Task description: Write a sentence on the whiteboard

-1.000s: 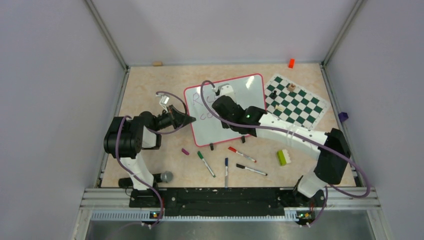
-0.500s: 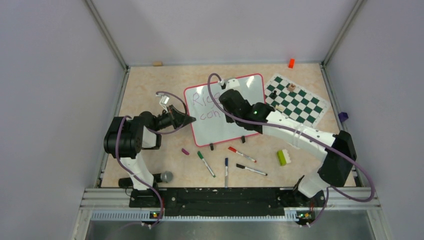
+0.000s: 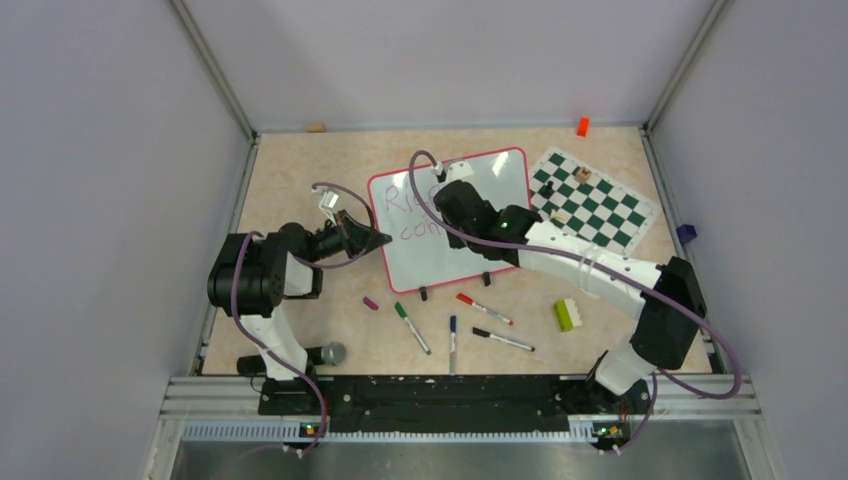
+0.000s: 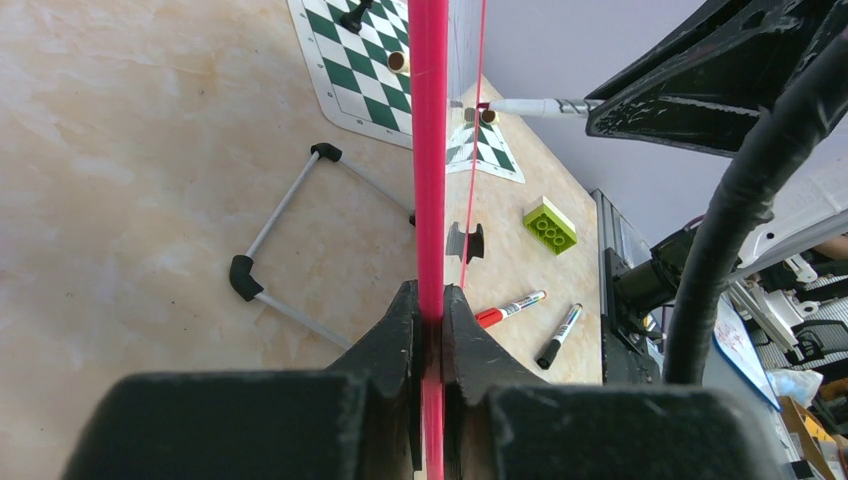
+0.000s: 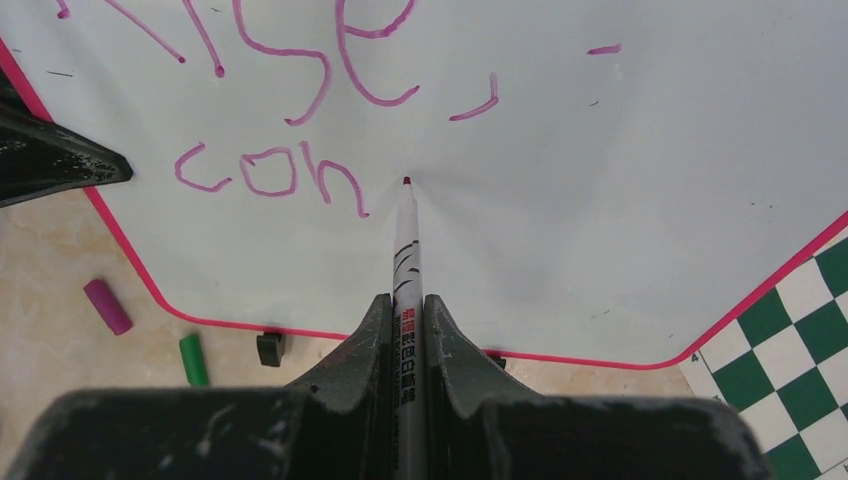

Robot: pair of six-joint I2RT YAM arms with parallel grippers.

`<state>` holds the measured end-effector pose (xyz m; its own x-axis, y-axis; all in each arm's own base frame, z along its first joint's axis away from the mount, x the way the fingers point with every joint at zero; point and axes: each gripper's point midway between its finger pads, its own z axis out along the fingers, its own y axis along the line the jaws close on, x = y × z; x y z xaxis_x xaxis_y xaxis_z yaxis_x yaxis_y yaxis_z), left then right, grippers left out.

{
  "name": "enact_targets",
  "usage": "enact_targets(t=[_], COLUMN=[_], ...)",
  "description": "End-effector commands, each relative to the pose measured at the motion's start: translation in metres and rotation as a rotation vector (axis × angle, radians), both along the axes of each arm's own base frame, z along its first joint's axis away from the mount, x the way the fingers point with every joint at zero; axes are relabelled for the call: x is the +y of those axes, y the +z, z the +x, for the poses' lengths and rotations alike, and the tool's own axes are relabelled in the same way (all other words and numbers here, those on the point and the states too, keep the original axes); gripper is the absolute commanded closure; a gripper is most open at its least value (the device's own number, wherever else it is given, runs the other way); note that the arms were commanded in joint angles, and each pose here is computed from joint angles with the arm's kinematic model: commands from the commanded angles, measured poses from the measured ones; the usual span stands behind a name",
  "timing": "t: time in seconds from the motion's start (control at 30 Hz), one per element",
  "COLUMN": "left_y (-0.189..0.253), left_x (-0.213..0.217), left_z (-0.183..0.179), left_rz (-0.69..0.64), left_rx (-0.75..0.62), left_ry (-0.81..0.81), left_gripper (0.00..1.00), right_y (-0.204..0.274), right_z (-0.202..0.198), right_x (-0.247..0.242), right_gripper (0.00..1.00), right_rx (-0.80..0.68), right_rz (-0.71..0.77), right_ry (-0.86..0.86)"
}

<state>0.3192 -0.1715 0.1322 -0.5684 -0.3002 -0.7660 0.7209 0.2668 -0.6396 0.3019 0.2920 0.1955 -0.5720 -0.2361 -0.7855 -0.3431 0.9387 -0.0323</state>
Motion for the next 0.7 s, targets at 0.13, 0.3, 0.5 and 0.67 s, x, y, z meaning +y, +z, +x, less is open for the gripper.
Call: enact_targets(t=[0.13, 0.3, 0.5, 0.67], left_y=[0.010, 0.010, 0.010, 0.010], left_x=[-0.005, -0.005, -0.005, -0.005], left_z=[-0.004, -0.004, -0.004, -0.003], left_rz=[0.019, 0.019, 0.019, 0.019], left_rx=[-0.131, -0.132, -0.133, -0.131], left_ry=[-0.039, -0.038, -0.039, -0.037], left_gripper=[1.00, 1.00, 1.00, 1.00], right_y=[0.015, 0.012, 0.000, -0.011], right_z=[0.019, 0.018, 0.009, 0.001], right_x=[0.014, 0.021, 0.023, 0.017], right_gripper=[1.00, 1.00, 1.00, 1.00], right_rx=[-0.054, -0.040, 0.000, 0.031], right_rz=[0.021, 0.033, 0.031, 0.012], right_ry=[-0.011, 0.021, 0.060, 0.069])
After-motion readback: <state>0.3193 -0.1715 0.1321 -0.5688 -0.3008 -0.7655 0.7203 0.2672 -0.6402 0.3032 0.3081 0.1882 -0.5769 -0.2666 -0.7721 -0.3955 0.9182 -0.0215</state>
